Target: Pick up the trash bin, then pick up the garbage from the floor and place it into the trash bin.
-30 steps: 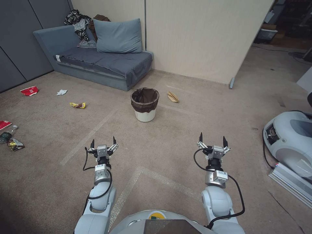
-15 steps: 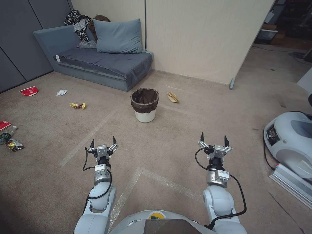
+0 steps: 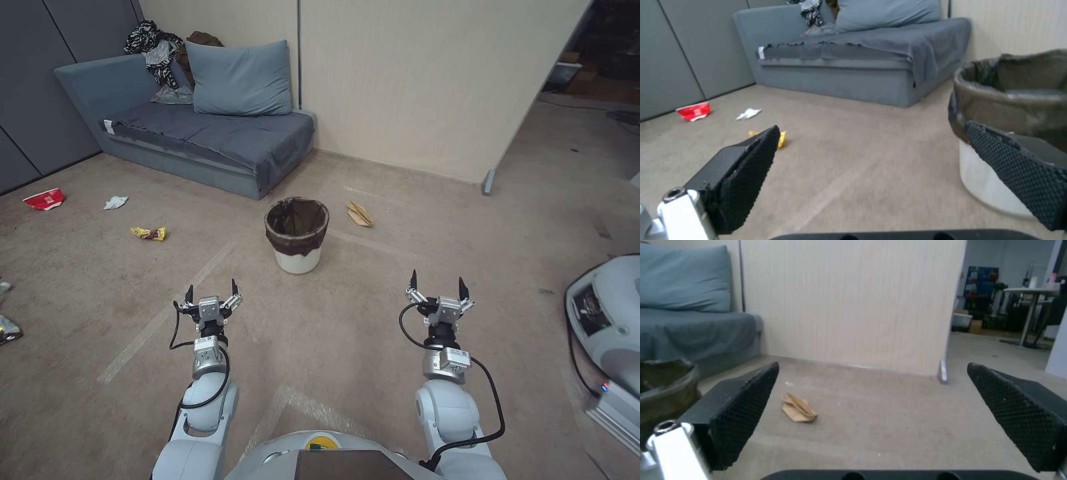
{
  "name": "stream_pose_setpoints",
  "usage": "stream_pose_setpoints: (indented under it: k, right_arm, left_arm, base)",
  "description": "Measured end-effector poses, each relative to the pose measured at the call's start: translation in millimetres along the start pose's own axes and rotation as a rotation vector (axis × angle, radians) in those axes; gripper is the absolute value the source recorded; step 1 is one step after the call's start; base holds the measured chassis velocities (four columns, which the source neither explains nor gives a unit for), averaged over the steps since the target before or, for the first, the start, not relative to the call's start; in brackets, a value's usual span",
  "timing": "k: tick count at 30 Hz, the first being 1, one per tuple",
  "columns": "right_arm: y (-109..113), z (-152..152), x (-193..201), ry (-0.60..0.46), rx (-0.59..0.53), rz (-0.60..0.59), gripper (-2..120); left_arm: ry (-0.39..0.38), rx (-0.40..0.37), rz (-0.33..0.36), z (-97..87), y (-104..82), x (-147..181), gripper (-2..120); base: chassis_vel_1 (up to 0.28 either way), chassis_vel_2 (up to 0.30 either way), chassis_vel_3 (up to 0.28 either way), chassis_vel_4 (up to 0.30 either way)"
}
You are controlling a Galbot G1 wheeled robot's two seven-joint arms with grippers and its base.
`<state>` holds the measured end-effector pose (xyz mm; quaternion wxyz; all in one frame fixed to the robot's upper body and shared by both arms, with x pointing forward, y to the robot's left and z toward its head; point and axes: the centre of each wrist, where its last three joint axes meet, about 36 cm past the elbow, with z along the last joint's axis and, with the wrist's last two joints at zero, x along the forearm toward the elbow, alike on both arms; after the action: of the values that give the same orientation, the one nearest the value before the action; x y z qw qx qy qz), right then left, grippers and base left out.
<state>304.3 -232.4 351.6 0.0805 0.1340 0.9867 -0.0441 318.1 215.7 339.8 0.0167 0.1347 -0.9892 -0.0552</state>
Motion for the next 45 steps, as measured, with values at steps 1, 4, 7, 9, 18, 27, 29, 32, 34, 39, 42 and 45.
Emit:
stream_pose_setpoints:
  k: [1,4,7,9,18,27,29,32,34,39,42,45]
  right_arm:
    - [0.2,-0.1,-0.2,-0.001,0.0,0.0,100]
    - [0.0,-0.1,-0.2,0.0,-0.001,0.0,100]
    - [0.4,0.0,0.3,0.001,-0.002,0.001,100]
    - [0.3,0.0,0.5,0.0,-0.002,0.001,100]
    - [0.7,-0.2,1.3,0.0,-0.002,0.002,100]
    - [1.4,-0.4,1.8,-0.005,0.0,0.003,100]
    - [1.4,-0.4,1.8,-0.006,0.0,0.003,100]
    - [1.6,-0.3,2.1,-0.01,0.0,0.004,100]
    - [2.6,0.5,2.6,-0.017,0.003,0.004,100]
    - [4.7,0.9,3.2,-0.019,0.005,0.003,100]
    - [5.2,1.0,3.8,-0.018,0.005,0.002,100]
    - [4.8,1.2,4.5,-0.016,0.006,0.002,100]
  left_arm:
    - [-0.001,0.0,0.0,-0.4,0.1,-0.1,100]
    - [-0.002,0.0,0.0,-0.8,0.1,-0.1,100]
    - [-0.003,-0.002,0.0,-1.0,0.8,-0.4,100]
    - [-0.003,-0.001,0.0,-1.0,0.8,-0.4,100]
    - [-0.005,-0.002,0.0,-1.8,1.5,-0.2,100]
    - [-0.008,-0.002,0.0,-2.5,2.5,0.2,100]
    - [-0.008,-0.002,0.0,-2.5,2.5,0.3,100]
    - [-0.008,-0.002,-0.001,-2.4,2.7,0.5,100]
    - [-0.01,-0.001,-0.003,-2.9,3.5,0.7,100]
    - [-0.014,0.002,-0.006,-4.1,4.8,1.5,100]
    - [-0.018,0.004,-0.009,-5.5,5.9,2.1,100]
    - [-0.028,0.008,-0.009,-7.9,6.7,2.1,100]
  base:
    - [-0.282,0.267,0.275,-0.293]
    - [-0.285,0.288,0.262,-0.289]
    - [-0.275,0.271,0.274,-0.295]
    - [-0.261,0.297,0.275,-0.305]
    - [-0.279,0.28,0.291,-0.295]
    - [-0.239,0.247,0.255,-0.242]
    - [-0.105,0.161,0.141,-0.096]
    - [0.0,0.0,0.0,0.0]
    - [0.052,-0.051,-0.043,0.042]
    - [0.023,-0.032,-0.035,0.016]
    - [0.0,0.0,0.0,0.0]
    - [0.0,0.0,0.0,0.0]
